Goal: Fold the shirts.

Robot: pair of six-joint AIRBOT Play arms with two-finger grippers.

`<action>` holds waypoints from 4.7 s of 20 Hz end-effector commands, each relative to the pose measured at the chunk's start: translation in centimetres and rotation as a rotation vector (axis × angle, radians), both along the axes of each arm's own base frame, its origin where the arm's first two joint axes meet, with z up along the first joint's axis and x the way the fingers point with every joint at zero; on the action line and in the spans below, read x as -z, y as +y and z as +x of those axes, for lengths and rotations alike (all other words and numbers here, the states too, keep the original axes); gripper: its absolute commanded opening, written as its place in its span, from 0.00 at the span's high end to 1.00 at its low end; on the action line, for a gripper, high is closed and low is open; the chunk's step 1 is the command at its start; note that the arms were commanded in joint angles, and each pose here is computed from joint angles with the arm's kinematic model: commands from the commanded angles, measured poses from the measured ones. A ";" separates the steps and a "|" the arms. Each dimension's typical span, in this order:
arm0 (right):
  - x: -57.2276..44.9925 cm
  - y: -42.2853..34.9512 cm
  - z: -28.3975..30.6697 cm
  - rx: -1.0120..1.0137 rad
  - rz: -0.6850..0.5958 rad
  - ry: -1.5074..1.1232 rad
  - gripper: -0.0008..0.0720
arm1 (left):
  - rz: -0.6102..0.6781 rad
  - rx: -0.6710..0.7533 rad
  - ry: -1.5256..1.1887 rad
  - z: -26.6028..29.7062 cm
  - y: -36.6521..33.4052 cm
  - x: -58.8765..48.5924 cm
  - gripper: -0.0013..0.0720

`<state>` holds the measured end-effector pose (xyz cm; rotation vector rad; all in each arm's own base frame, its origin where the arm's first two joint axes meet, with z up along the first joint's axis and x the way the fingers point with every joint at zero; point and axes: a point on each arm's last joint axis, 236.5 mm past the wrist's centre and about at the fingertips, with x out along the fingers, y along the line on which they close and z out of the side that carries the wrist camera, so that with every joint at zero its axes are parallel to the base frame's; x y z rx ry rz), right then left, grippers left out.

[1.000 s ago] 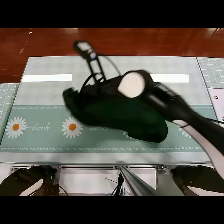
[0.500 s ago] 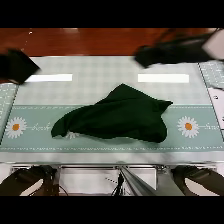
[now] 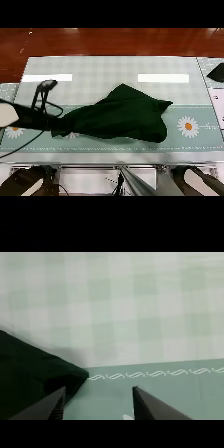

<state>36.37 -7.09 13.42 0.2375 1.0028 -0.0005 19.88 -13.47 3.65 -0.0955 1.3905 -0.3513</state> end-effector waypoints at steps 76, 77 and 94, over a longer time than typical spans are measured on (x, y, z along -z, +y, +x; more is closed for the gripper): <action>-12.7 14.3 0.8 -0.387 0.232 -0.451 0.96 | -0.517 -0.190 -0.925 20.1 7.7 -30.6 0.95; -17.1 13.9 0.4 -0.362 0.188 -0.569 0.96 | -0.508 -0.176 -1.035 19.1 7.6 -35.2 0.95; -25.0 11.1 -10.5 -0.223 -0.051 -0.508 0.96 | -0.030 -0.085 -0.986 7.7 9.2 -38.7 0.95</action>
